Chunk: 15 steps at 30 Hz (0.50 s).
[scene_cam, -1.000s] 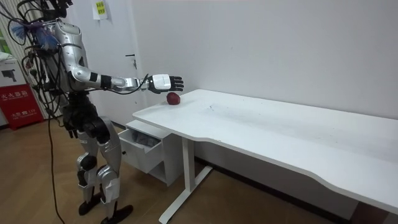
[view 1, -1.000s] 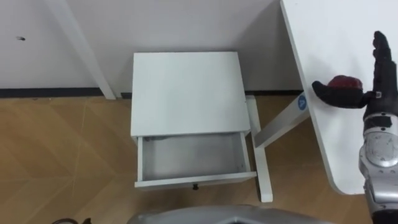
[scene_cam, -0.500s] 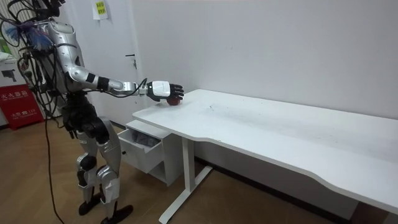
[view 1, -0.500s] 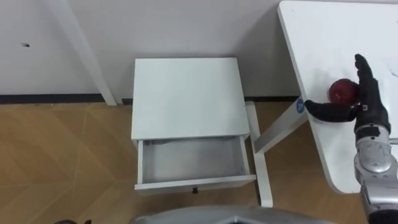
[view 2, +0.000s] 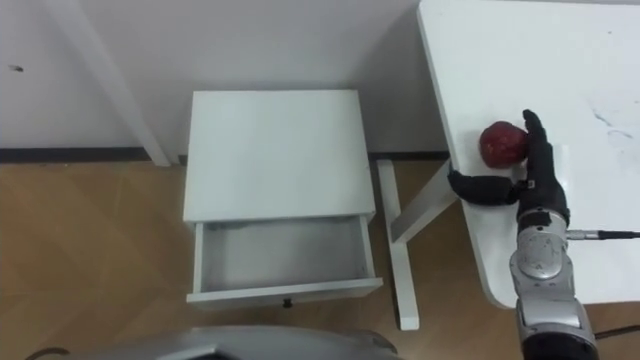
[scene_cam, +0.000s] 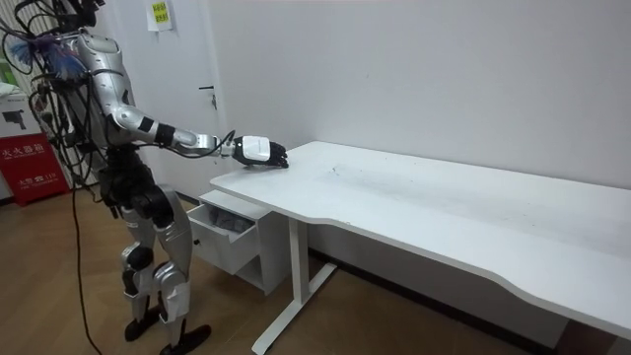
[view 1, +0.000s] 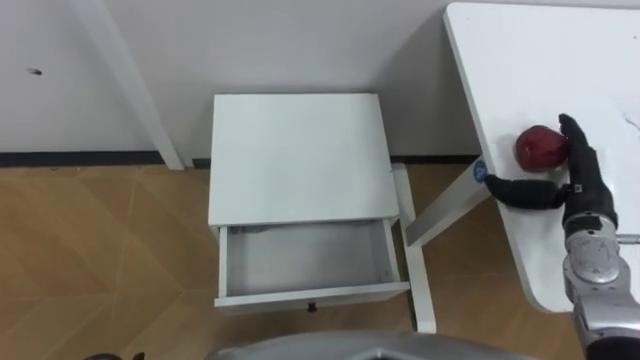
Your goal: Put apple and close drawer
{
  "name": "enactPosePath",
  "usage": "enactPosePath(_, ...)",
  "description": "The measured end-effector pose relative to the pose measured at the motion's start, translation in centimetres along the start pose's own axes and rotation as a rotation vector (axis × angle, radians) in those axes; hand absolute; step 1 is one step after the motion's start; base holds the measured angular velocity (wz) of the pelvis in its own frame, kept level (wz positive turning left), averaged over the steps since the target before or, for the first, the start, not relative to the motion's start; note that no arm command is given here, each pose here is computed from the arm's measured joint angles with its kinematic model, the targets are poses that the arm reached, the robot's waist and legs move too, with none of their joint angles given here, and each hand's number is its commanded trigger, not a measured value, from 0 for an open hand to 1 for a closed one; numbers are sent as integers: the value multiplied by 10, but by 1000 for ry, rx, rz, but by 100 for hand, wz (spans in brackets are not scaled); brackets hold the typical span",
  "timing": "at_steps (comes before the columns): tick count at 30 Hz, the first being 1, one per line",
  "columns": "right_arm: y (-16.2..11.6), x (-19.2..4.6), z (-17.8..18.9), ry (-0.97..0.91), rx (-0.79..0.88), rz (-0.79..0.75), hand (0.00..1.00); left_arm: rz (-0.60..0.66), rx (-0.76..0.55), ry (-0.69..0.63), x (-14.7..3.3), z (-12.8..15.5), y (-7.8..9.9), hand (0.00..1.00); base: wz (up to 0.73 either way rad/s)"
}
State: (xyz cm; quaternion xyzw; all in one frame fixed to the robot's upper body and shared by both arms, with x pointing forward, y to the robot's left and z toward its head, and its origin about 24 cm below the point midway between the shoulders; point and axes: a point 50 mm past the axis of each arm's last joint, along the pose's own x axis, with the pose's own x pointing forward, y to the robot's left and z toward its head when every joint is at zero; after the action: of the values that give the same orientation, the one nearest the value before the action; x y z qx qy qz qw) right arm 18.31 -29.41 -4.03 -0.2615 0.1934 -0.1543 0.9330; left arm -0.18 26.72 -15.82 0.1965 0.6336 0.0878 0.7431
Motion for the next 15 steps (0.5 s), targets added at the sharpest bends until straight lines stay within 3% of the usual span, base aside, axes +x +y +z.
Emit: enactPosePath(15, -12, 7, 5, -20, 7, -88, 100, 6, 22, -17, 0, 3, 2, 0, 0)
